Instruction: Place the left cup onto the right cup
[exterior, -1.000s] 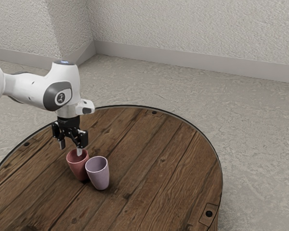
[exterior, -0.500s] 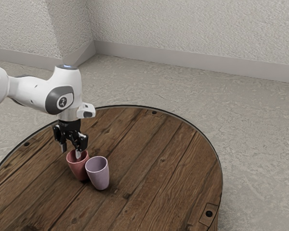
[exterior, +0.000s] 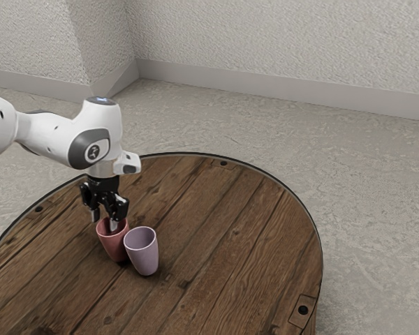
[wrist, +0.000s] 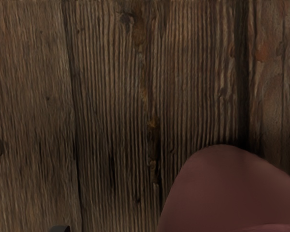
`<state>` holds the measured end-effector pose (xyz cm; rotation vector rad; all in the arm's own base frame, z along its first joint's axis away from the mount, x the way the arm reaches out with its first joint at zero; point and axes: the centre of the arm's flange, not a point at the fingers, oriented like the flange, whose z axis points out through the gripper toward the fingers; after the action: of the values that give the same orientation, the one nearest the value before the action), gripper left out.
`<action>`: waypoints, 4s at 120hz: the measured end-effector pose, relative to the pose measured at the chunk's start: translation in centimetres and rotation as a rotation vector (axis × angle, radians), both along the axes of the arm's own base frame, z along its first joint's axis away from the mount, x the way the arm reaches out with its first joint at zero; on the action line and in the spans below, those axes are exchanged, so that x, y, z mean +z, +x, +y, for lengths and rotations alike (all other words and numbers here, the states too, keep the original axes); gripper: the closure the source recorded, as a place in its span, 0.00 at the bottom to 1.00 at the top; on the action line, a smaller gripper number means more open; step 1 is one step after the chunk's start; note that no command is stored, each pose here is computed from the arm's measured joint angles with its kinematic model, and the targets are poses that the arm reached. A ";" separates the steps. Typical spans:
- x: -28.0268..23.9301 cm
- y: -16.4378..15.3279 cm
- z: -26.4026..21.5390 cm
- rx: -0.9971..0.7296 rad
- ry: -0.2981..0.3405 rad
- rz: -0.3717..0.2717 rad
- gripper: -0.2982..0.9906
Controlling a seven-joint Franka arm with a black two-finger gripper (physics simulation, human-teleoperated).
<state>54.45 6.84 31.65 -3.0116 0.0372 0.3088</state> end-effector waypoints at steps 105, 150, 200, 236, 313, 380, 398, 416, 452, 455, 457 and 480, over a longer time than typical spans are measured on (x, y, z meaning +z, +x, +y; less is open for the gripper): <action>-0.2 -0.5 -0.6 -0.007 -0.004 0.000 0.61; -0.3 -0.6 -0.7 -0.009 -0.005 -0.004 0.67; 0.7 -0.5 -0.6 -0.005 -0.003 -0.024 0.72; 0.7 -0.6 -0.1 0.005 -0.003 -0.023 0.76; 2.1 -0.8 -0.5 0.007 0.008 -0.049 0.84; 10.9 -3.3 -2.1 -0.008 0.033 -0.175 0.84; 13.8 -4.2 -3.5 -0.030 0.041 -0.206 0.84; 15.4 -4.9 -4.4 -0.040 0.044 -0.215 0.84; 16.7 -5.8 -5.5 -0.055 0.045 -0.208 0.84; 16.7 -5.9 -5.6 -0.056 0.045 -0.206 0.84; 16.7 -5.9 -5.7 -0.058 0.045 -0.205 0.84; 16.6 -6.0 -6.7 -0.078 0.043 -0.197 0.84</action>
<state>48.48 0.13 48.28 -2.9723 0.1284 0.0049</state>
